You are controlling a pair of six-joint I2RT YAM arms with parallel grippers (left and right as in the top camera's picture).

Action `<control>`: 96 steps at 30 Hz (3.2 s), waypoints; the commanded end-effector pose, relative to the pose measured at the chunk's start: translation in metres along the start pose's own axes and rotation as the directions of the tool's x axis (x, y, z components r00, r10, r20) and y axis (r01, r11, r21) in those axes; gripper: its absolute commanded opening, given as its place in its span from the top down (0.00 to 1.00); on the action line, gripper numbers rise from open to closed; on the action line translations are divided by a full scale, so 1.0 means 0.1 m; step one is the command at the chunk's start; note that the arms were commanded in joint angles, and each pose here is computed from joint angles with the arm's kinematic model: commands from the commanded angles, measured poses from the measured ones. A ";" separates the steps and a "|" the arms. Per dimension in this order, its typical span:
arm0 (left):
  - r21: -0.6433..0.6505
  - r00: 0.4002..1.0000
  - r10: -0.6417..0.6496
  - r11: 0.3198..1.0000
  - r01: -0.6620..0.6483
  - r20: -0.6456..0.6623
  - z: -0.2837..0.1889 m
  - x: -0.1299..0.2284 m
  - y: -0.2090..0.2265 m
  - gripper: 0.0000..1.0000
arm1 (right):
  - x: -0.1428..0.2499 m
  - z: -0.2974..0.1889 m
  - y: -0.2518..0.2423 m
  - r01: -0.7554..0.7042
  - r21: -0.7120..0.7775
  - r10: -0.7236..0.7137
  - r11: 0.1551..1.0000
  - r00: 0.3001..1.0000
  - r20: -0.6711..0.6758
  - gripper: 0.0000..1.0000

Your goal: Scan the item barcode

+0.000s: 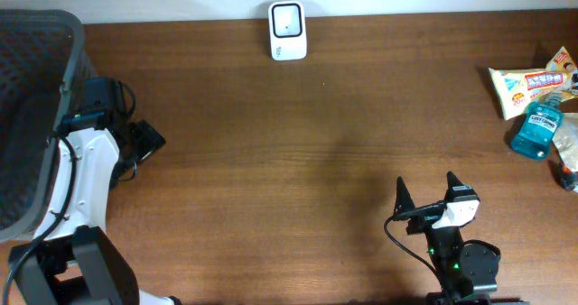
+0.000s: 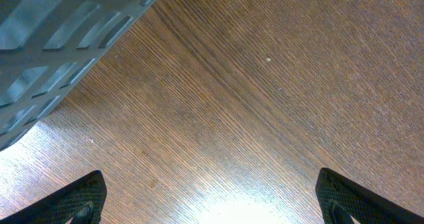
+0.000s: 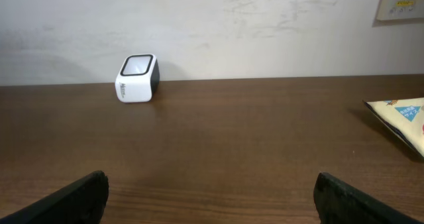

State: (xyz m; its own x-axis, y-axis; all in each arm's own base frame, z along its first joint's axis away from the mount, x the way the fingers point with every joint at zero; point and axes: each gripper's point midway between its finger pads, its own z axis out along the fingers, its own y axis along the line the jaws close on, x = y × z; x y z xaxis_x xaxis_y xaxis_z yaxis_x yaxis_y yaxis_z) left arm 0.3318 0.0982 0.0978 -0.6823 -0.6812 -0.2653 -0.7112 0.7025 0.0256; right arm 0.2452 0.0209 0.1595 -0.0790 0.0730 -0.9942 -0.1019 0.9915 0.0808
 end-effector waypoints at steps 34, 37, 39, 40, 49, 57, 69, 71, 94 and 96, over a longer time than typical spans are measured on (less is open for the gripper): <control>0.388 0.648 0.189 0.667 -0.636 0.737 -1.53 0.92 -0.59 0.01 | 0.02 0.00 0.01 0.002 -0.002 -0.002 1.000 1.000 -0.001 0.01; 0.356 0.565 0.145 0.644 -0.677 0.812 -1.60 1.05 -0.38 0.01 | 0.02 0.00 0.01 0.002 -0.002 -0.002 1.000 1.000 -0.001 0.01; 0.338 0.526 0.127 0.635 -0.694 0.841 -1.62 1.11 -0.29 0.01 | 0.02 0.00 0.01 0.002 -0.002 -0.002 1.000 1.000 -0.001 0.02; 0.337 0.518 0.120 0.634 -0.696 0.847 -1.62 1.13 -0.27 0.01 | 0.02 0.00 0.01 0.002 -0.002 -0.002 1.000 1.000 -0.001 0.01; 0.296 0.544 0.152 0.705 -0.645 0.825 -1.09 1.19 -0.12 0.01 | 0.02 0.00 0.01 0.002 -0.002 -0.002 1.000 1.000 -0.001 0.01; 0.300 0.526 0.094 0.731 -0.613 0.845 -0.94 1.16 -0.02 0.01 | 0.02 0.00 0.01 0.002 -0.002 -0.002 1.000 1.000 -0.001 0.01; 0.226 0.346 0.021 0.721 -0.655 0.938 -0.93 1.09 -0.05 0.01 | 0.02 0.00 0.01 0.002 -0.002 -0.002 1.000 1.000 -0.001 0.01; 0.225 0.330 0.006 0.720 -0.657 0.944 -0.93 1.09 -0.05 0.01 | 0.02 0.00 0.01 0.002 -0.002 -0.002 1.000 1.000 -0.001 0.01; 0.283 0.373 -0.029 0.706 -0.649 0.928 -0.92 1.12 -0.08 0.01 | 0.02 0.00 0.01 0.002 -0.002 -0.002 1.000 1.000 -0.001 0.01; 0.334 0.408 -0.078 0.723 -0.605 0.910 -0.92 1.08 -0.04 0.01 | 0.02 0.00 0.01 0.002 -0.002 -0.002 1.000 1.000 -0.001 0.01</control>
State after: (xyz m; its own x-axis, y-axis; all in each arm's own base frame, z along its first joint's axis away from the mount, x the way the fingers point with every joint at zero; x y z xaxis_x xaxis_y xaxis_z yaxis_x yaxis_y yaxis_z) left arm 0.2460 -0.0034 0.1580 -0.0809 0.0025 -0.9967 -0.0011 1.0000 0.0026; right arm 0.2452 0.0211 0.1598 -0.0778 0.0722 -0.9944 -0.1028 0.9915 0.0800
